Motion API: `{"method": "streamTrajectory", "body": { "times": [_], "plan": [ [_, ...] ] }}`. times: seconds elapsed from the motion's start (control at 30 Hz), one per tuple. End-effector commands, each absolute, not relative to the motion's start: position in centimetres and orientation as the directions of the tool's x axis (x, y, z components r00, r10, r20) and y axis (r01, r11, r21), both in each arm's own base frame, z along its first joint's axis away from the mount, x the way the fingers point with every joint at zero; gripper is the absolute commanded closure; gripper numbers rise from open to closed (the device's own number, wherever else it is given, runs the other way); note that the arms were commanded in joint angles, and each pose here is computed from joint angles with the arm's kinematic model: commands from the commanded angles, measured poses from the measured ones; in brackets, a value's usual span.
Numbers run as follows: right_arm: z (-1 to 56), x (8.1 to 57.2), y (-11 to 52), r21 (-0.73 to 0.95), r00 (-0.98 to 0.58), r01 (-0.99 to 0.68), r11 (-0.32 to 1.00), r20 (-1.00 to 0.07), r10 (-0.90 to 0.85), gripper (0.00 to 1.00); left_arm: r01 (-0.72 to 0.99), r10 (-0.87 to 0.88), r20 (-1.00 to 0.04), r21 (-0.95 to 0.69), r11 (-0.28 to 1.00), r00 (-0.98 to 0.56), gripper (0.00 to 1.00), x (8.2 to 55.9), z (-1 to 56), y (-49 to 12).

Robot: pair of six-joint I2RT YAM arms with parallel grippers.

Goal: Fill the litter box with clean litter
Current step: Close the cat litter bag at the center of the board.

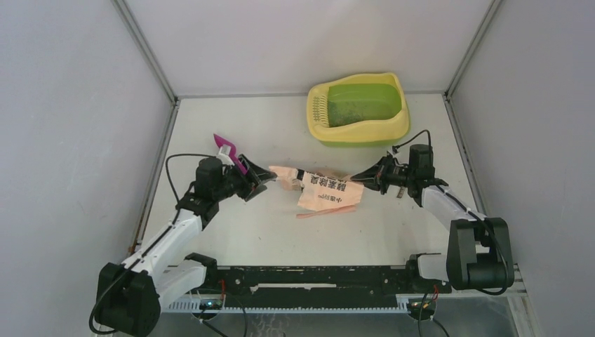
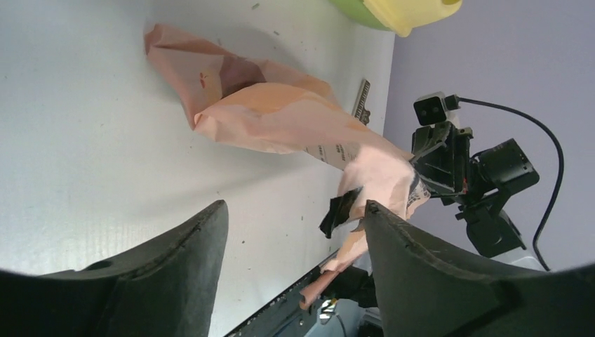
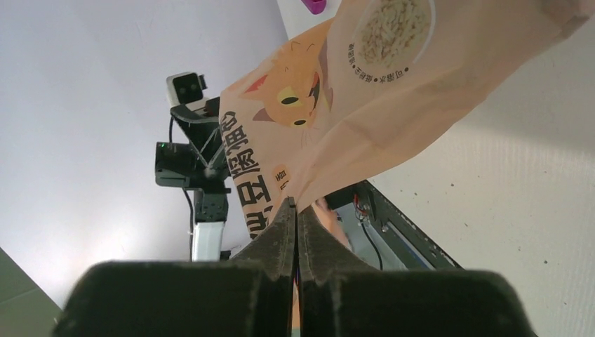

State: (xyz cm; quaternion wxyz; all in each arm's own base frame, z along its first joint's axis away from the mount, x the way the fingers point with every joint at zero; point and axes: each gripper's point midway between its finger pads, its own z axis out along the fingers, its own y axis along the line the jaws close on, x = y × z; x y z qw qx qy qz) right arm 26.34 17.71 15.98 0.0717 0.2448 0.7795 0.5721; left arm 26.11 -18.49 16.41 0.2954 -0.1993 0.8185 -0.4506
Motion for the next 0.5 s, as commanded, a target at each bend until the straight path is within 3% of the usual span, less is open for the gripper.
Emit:
{"method": "streamTrajectory", "body": {
  "times": [0.0, 0.13, 0.23, 0.47],
  "plan": [
    [17.5, 26.8, 18.0, 0.96, -0.899, 0.209, 0.187, 0.113, 0.423, 0.99, -0.057, -0.614, -0.26, -0.893, 0.446, -0.745, 0.2, 27.0, 16.4, -19.3],
    [17.2, 26.5, 18.0, 0.959, -0.904, 0.207, 0.194, 0.111, 0.413, 0.99, -0.079, -0.648, -0.203, -0.923, 0.378, -0.734, 0.16, 27.9, 16.8, -19.5],
    [17.0, 26.3, 17.8, 0.958, -0.906, 0.204, 0.201, 0.108, 0.409, 0.99, -0.093, -0.691, -0.192, -0.932, 0.352, -0.697, 0.02, 28.2, 17.5, -18.7],
    [16.3, 26.0, 17.5, 0.954, -0.908, 0.199, 0.222, 0.094, 0.408, 1.0, -0.154, -0.704, -0.069, -0.956, 0.249, -0.707, 0.0, 27.9, 18.2, -19.2]
  ]
}}
